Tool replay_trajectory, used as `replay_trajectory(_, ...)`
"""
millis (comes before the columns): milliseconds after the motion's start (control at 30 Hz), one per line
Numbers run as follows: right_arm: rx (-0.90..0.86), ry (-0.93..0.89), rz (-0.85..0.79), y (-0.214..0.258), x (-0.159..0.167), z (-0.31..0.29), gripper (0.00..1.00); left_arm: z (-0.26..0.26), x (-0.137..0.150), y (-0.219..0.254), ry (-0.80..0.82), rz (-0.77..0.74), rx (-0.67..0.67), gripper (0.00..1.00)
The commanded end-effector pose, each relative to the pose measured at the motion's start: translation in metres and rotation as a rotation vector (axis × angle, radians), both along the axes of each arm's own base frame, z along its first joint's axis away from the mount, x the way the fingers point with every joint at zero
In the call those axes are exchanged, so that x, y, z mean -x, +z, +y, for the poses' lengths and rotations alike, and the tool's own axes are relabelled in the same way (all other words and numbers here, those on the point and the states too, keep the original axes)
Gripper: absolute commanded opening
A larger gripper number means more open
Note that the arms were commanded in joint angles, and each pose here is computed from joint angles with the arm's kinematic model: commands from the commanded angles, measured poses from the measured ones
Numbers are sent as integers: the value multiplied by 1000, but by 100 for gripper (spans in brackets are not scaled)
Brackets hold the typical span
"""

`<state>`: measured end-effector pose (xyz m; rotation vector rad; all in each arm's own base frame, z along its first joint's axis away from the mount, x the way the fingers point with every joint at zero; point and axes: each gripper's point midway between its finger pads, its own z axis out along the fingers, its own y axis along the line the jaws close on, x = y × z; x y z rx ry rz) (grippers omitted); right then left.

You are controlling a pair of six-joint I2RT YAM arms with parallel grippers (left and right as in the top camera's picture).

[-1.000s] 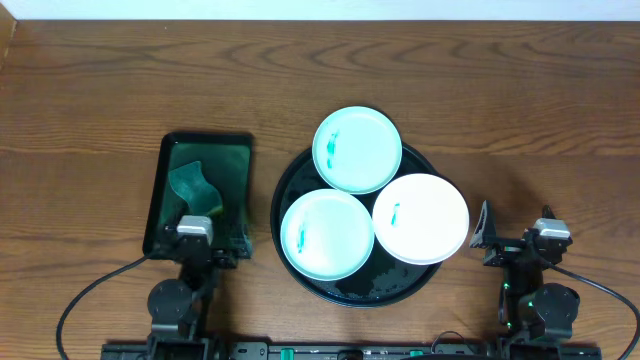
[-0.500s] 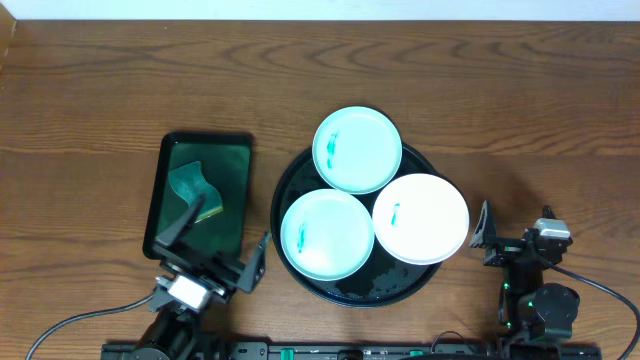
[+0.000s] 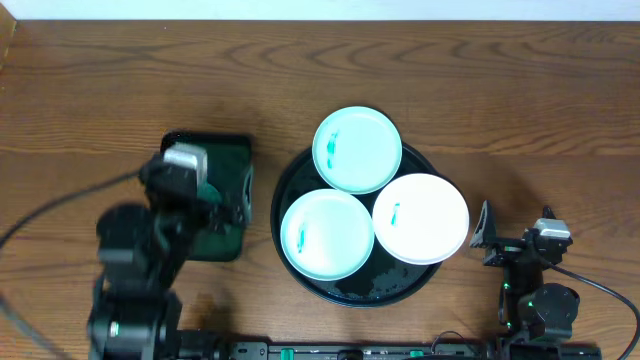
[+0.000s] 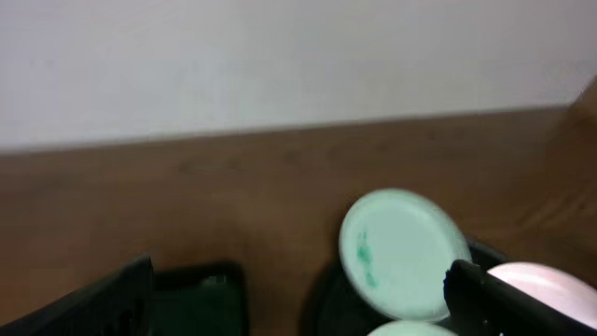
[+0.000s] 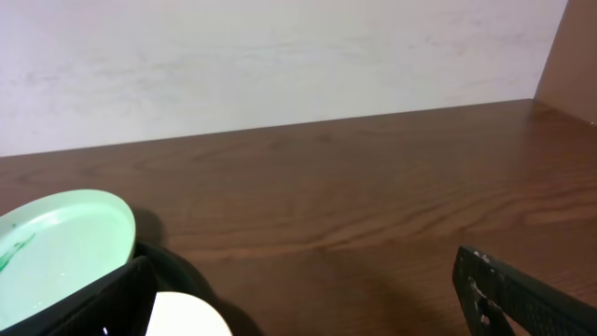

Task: Clean dirty plates on tray and stack at the side
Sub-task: 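Reach the left gripper into the black tray and grasp the green sponge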

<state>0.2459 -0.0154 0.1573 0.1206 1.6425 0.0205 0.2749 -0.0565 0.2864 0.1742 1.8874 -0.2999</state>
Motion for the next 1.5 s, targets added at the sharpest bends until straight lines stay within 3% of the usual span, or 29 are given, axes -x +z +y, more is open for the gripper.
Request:
replay_trajectory(0,13,0,3,-2,0,0,99,46,-21,-12,310,124,63,98)
replay_trajectory(67,13,0,3,-2,0,0,99,69,-24,-25,463,232,95,98)
replay_trajectory(167,13,0,3,-2,0,0,99,87,-28,-53,567,404,106,98)
replay_trajectory(367,13,0,3,-2,0,0,99,104,-44,-121,631,637,65,98)
replay_trajectory(667,13,0,3,-2,0,0,99,116,-42,-217,748,953,86,98)
replay_trajectory(1133,13,0,3,-2,0,0,99,112,-51,-280,688,1090,100,96)
replay_trajectory(1200,13,0,3,-2,0,0,99,112,-53,-284,688,1088,100,90)
replay_trajectory(1300,13,0,3,-2,0,0,99,112,-55,-287,688,1085,101,70)
replay_trajectory(1467,13,0,3,-2,0,0,99,114,-56,-286,693,1078,96,52)
